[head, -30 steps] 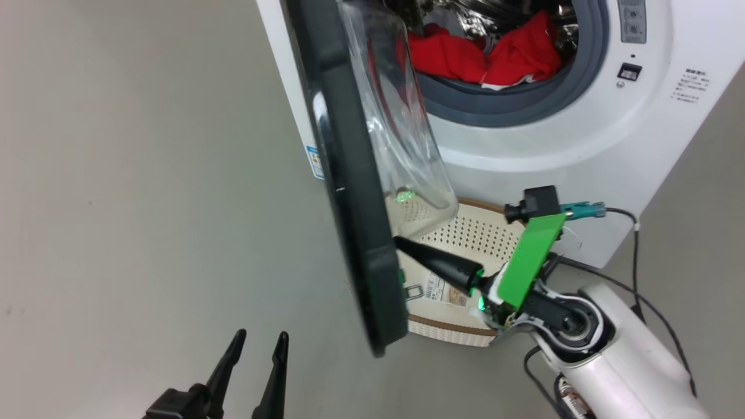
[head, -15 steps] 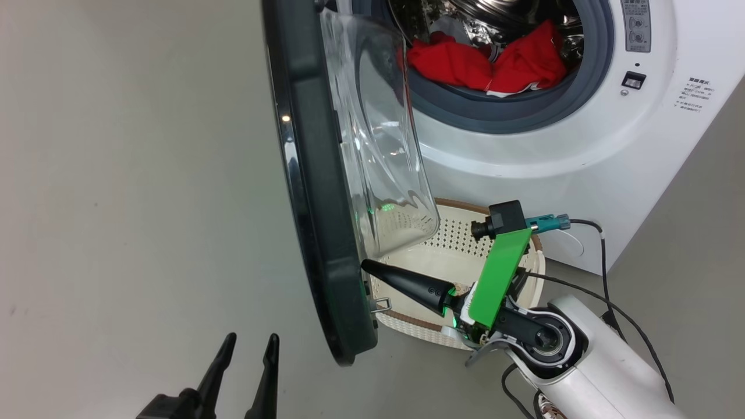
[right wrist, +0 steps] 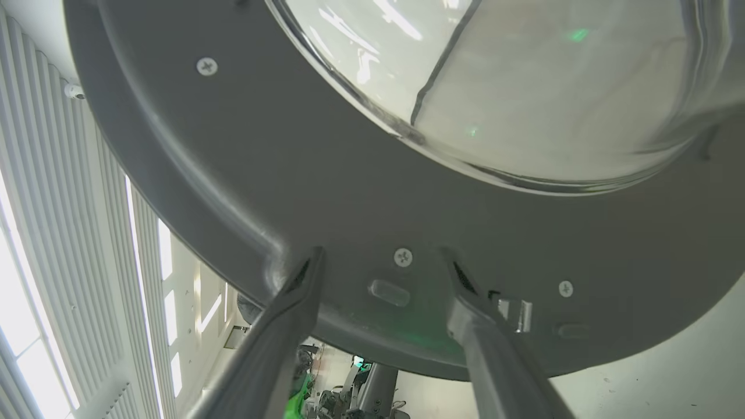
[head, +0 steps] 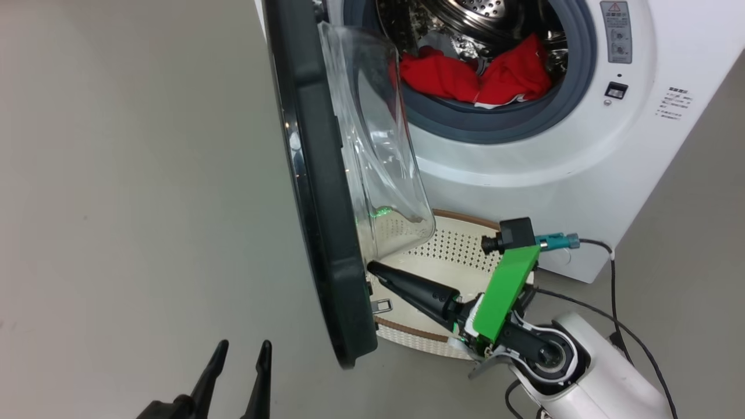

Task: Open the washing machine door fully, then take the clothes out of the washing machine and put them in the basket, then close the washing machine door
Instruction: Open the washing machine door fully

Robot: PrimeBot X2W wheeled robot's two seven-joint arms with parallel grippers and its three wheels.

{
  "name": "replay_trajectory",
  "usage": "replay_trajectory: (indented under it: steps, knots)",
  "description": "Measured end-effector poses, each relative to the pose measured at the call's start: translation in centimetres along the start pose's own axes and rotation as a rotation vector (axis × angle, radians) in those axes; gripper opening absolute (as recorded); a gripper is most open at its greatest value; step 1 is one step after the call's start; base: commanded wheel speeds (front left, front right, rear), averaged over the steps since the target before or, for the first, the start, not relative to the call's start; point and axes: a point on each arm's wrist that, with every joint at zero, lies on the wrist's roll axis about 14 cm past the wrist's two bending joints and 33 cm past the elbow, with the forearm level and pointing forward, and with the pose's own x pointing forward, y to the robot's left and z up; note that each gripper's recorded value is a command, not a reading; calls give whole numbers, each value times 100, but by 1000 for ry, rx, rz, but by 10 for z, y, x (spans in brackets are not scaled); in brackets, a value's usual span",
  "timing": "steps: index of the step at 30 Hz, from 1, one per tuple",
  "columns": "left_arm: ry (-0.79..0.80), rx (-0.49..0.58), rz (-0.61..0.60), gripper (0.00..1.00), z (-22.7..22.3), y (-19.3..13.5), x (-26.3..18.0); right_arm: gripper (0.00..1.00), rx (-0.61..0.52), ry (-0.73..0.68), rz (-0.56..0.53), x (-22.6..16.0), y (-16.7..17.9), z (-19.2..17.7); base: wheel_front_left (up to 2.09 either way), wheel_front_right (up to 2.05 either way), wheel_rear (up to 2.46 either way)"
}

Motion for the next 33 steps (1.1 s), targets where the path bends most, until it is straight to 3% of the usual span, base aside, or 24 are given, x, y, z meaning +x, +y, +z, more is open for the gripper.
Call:
replay_trajectory:
  steps: [11,26,30,33]
  knots:
    - [13,14,-7,100,-4,0,5,100,14,-113,-77,-26,-28,13,0,0,0]
    - [12,25,-35,100,-4,-6,12,100,88,-361,-269,-95,-92,29,0,0,0]
    - [16,26,-43,100,-5,-8,14,100,64,-450,-310,-111,-101,39,0,0,0]
    - [16,25,-47,100,-5,-9,15,100,-43,-546,-383,-131,-110,52,0,0,0]
